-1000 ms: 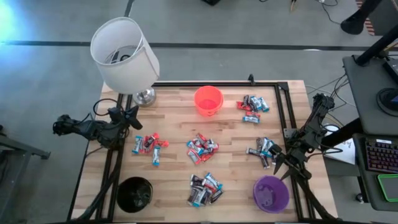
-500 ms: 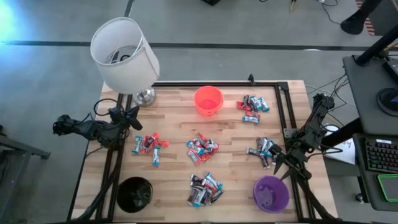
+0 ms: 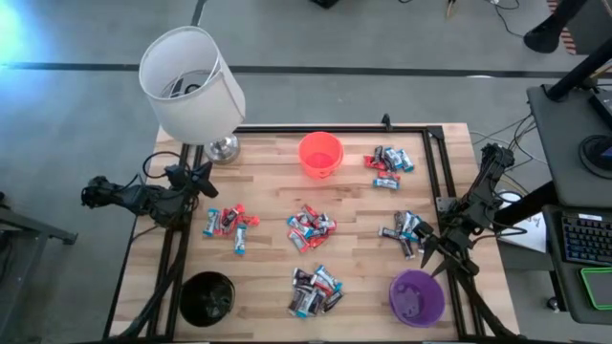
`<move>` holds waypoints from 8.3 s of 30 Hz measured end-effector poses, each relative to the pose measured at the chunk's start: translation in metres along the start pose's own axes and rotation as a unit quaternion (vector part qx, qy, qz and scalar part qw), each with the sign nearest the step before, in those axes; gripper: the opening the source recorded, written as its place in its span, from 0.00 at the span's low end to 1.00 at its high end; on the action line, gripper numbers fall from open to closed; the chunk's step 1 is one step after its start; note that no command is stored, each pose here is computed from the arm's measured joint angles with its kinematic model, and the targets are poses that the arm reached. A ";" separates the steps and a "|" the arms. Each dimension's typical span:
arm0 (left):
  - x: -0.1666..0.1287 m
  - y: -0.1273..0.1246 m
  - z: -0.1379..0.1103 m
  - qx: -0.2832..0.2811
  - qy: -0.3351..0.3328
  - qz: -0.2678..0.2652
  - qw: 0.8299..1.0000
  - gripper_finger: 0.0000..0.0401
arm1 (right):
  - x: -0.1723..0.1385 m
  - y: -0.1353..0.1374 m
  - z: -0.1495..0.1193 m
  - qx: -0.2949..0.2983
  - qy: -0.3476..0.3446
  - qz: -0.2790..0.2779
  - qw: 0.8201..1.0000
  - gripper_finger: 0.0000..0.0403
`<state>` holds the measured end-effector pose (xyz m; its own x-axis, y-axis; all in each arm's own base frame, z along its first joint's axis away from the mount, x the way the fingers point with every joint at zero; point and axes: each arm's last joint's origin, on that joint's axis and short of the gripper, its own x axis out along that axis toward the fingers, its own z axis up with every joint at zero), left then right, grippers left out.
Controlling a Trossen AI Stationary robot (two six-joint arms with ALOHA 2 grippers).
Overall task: Organize candy in baskets
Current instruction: Put the brown chocolate into the black bucket
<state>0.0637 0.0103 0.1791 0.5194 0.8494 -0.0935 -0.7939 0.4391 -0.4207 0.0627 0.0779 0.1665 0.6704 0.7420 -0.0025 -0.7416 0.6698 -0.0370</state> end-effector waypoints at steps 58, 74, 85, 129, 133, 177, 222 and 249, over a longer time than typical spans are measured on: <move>0.000 -0.009 0.009 -0.049 0.004 -0.033 0.998 0.00 | 0.000 -0.004 0.003 -0.015 -0.013 -0.062 0.998 0.36; 0.000 -0.012 0.007 -0.068 0.021 -0.048 0.996 0.00 | -0.014 -0.014 0.045 -0.005 -0.218 -0.220 0.951 0.36; 0.000 -0.014 0.007 -0.080 0.031 -0.062 0.994 0.00 | -0.020 -0.015 0.057 -0.029 -0.266 -0.230 0.935 0.36; 0.000 -0.014 0.007 -0.074 0.031 -0.062 0.995 0.00 | -0.042 -0.021 0.109 -0.092 -0.279 -0.321 0.900 0.36; 0.000 -0.014 0.007 -0.065 0.030 -0.063 0.995 0.00 | -0.045 -0.025 0.109 -0.061 -0.253 -0.383 0.886 0.36; -0.019 -0.063 0.065 0.001 0.140 -0.456 0.879 0.21 | -0.080 -0.036 0.147 0.125 -0.257 -0.535 0.795 0.36; 0.021 -0.226 0.020 0.312 0.420 -0.262 0.811 0.30 | -0.079 -0.036 0.152 0.154 -0.272 -0.524 0.793 0.36; 0.075 -0.258 -0.063 0.296 0.388 -0.226 0.843 0.30 | -0.078 -0.036 0.151 0.161 -0.275 -0.521 0.792 0.36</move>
<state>0.3273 -0.0574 0.2239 0.6803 0.2099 -0.7023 -0.3588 0.9308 -0.0693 0.0334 -0.0005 0.3191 0.8762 -0.3770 0.3003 0.1786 0.8326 0.5242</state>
